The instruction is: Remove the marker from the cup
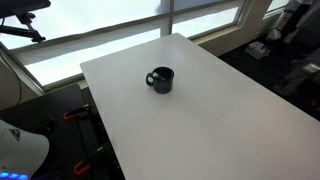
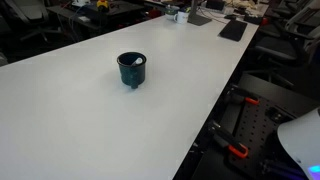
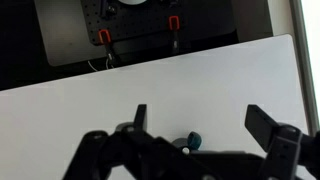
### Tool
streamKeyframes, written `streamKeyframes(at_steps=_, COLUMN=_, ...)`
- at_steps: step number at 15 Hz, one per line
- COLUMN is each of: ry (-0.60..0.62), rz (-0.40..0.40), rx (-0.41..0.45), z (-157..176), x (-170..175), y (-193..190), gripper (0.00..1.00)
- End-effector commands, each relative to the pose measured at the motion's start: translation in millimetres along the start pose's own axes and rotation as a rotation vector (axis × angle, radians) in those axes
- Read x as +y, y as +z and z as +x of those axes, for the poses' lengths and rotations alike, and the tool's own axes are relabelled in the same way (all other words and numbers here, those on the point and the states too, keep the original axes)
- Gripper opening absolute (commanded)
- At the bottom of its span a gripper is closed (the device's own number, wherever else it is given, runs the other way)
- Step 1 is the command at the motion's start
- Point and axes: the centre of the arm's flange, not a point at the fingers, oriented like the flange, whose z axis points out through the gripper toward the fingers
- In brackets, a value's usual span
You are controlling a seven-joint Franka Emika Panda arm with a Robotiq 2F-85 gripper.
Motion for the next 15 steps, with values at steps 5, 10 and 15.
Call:
streamKeyframes(at_steps=5, ry=0.023, rz=0.031, rx=-0.001, z=30, x=15, y=-15, gripper=1.0)
streamKeyframes(at_steps=10, ry=-0.096, rz=0.157, rx=-0.068, z=99, x=54, y=-43, gripper=1.0)
streamKeyframes(at_steps=15, ry=-0.228, rz=0.338, rx=-0.177, z=192, x=63, y=-35, gripper=1.0)
